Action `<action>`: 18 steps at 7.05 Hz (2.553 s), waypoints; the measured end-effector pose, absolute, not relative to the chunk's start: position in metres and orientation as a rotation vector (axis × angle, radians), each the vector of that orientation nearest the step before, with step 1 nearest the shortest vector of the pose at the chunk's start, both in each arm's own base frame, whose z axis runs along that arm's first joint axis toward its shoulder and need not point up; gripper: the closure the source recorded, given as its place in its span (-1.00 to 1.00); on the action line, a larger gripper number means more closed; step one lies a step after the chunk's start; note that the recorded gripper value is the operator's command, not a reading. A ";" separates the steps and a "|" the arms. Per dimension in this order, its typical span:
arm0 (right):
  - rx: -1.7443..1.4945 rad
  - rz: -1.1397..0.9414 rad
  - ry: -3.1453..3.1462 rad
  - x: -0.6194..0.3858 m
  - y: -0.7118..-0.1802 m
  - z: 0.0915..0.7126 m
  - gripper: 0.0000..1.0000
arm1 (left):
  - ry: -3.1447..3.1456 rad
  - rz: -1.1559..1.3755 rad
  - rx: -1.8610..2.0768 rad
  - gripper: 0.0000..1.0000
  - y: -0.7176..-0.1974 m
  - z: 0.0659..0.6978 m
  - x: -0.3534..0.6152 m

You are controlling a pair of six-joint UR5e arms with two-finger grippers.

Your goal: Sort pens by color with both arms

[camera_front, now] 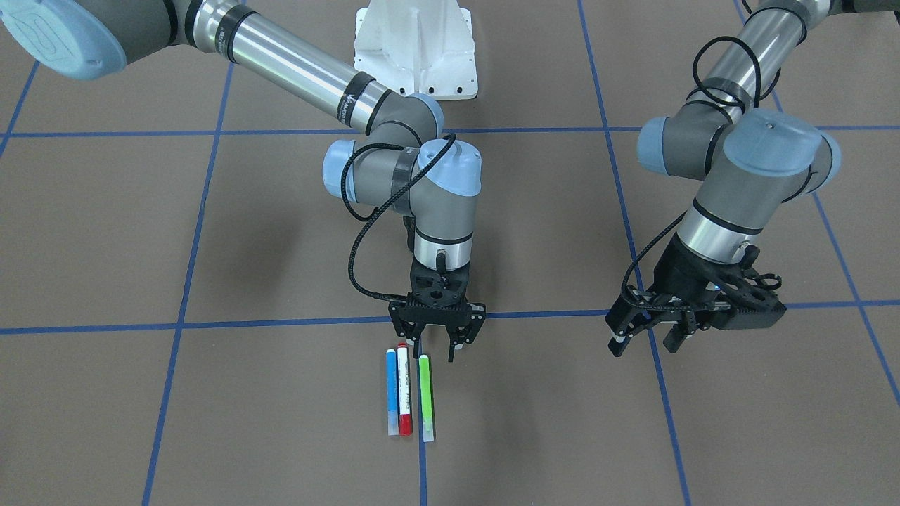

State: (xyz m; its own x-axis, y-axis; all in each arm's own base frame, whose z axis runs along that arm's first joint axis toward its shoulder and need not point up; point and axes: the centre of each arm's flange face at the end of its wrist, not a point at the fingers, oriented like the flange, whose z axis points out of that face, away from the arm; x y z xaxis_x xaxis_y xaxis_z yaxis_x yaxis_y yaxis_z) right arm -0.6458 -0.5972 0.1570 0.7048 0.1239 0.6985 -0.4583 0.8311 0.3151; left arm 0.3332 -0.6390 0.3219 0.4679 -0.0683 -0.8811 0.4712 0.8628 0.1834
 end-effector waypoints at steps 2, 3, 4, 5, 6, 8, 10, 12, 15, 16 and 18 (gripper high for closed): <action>0.416 0.308 -0.813 -0.596 -0.617 0.144 -0.99 | 1.057 -0.333 0.430 -1.00 -0.636 0.310 0.333; 0.346 0.294 -0.846 -0.554 -0.633 0.145 -0.99 | 1.084 -0.300 0.376 -0.99 -0.627 0.301 0.336; 0.292 0.286 -0.850 -0.521 -0.646 0.145 -0.99 | 1.112 -0.278 0.300 -0.99 -0.617 0.291 0.337; 0.228 0.288 -0.840 -0.494 -0.658 0.151 -0.99 | 1.132 -0.273 0.205 -0.99 -0.603 0.271 0.340; 0.155 0.291 -0.816 -0.474 -0.667 0.163 -0.99 | 1.118 -0.267 0.093 -0.99 -0.586 0.241 0.351; 0.063 0.286 -0.758 -0.456 -0.675 0.182 -0.99 | 1.018 -0.257 -0.079 -0.99 -0.545 0.177 0.385; 0.041 0.257 -0.751 -0.442 -0.677 0.197 -0.99 | 0.967 -0.253 -0.179 -1.00 -0.530 0.163 0.413; 0.045 0.238 -0.743 -0.435 -0.678 0.208 -0.99 | 0.937 -0.234 -0.335 -1.00 -0.557 0.153 0.464; 0.061 0.204 -0.737 -0.429 -0.672 0.226 -0.99 | 0.890 -0.232 -0.422 -0.76 -0.582 0.140 0.515; 0.065 0.196 -0.735 -0.429 -0.671 0.228 -0.99 | 0.882 -0.229 -0.430 -0.58 -0.579 0.147 0.520; 0.070 0.184 -0.734 -0.429 -0.671 0.229 -0.99 | 0.883 -0.221 -0.430 -0.26 -0.574 0.160 0.523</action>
